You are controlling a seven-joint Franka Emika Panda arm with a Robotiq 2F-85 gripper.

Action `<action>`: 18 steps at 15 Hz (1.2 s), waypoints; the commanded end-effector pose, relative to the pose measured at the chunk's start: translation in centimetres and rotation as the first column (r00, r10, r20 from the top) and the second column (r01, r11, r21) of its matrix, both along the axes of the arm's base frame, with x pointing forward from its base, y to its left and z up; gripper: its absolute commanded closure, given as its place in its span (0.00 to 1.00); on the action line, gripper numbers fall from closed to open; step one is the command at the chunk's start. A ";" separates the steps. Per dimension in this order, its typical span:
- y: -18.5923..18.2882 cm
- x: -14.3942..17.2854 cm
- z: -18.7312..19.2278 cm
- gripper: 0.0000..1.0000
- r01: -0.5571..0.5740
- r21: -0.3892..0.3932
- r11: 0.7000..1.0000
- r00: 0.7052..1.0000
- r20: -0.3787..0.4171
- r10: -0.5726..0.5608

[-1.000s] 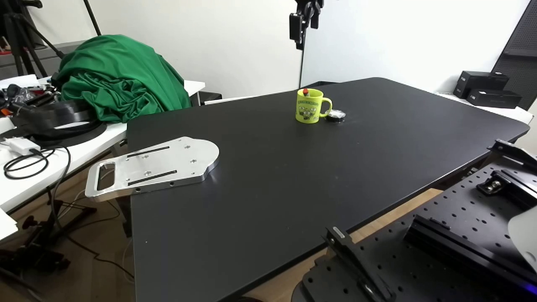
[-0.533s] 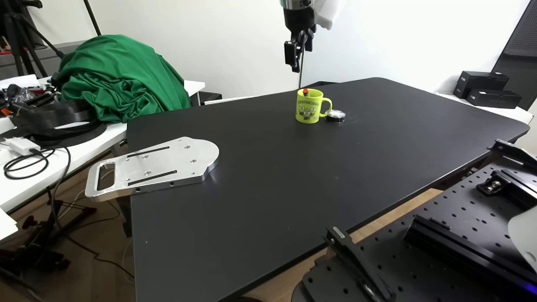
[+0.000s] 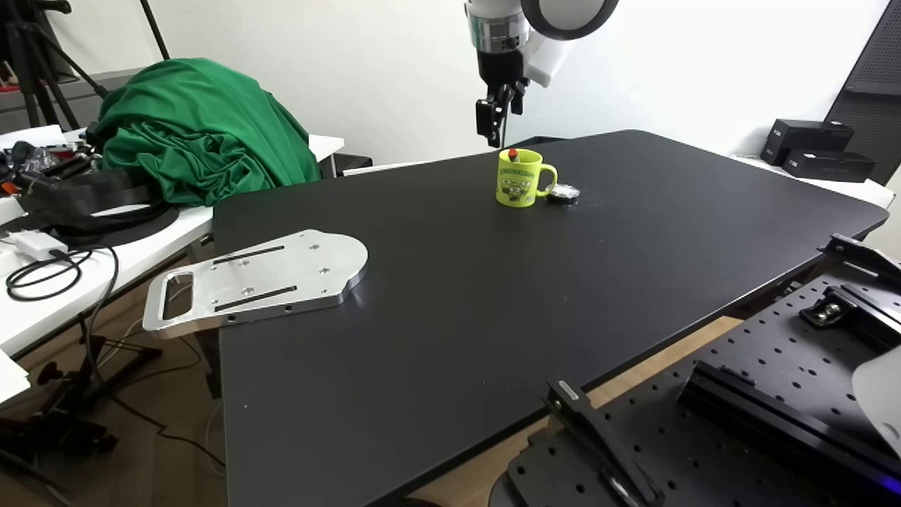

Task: Remove the marker from the cup and put it on the table

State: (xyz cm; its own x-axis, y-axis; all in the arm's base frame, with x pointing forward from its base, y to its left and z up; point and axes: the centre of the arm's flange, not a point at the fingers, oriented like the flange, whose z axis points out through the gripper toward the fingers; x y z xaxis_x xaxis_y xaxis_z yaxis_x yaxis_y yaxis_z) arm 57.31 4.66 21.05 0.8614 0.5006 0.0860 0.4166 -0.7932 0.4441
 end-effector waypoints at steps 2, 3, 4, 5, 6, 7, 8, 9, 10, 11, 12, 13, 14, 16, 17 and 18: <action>-0.8 1.0 -2.3 0.00 0.044 -0.001 0.999 0.999 0.017 -0.044; -1.0 1.0 -2.7 0.00 0.050 -0.001 0.999 0.999 0.012 -0.050; -1.2 1.1 -3.0 0.00 0.055 -0.001 0.998 0.998 0.009 -0.055; -1.3 1.1 -3.3 0.00 0.059 -0.002 0.998 0.998 0.005 -0.059; -1.5 1.1 -3.6 0.00 0.060 -0.003 0.998 0.998 0.002 -0.060; -1.6 1.2 -4.0 0.00 0.066 -0.004 0.998 0.998 -0.003 -0.066; -1.7 1.2 -4.2 0.00 0.068 -0.005 0.998 0.998 -0.007 -0.068; -1.7 1.1 -4.4 0.00 0.068 -0.005 0.998 0.998 -0.009 -0.068; -1.7 1.1 -4.5 0.00 0.068 -0.005 0.998 0.998 -0.010 -0.068; -1.7 1.2 -4.6 0.00 0.069 -0.005 0.998 0.998 -0.011 -0.069; -1.7 1.2 -4.7 0.25 0.071 -0.005 0.997 0.997 -0.006 -0.071; -1.7 1.2 -4.7 0.27 0.073 -0.004 0.997 0.997 -0.003 -0.073; -1.8 1.3 -4.8 0.33 0.075 -0.003 0.997 0.997 -0.001 -0.075; -1.8 1.4 -4.7 0.49 0.078 0.002 0.997 0.997 0.006 -0.078; -1.8 1.4 -4.5 0.55 0.079 0.006 0.997 0.997 0.009 -0.080; -1.8 1.5 -4.5 0.61 0.080 0.008 0.997 0.997 0.012 -0.080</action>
State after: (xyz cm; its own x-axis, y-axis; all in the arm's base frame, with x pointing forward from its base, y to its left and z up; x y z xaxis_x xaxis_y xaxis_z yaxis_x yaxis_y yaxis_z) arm 58.16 2.73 16.59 0.8909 0.4492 0.0668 0.3807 -0.8189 0.4295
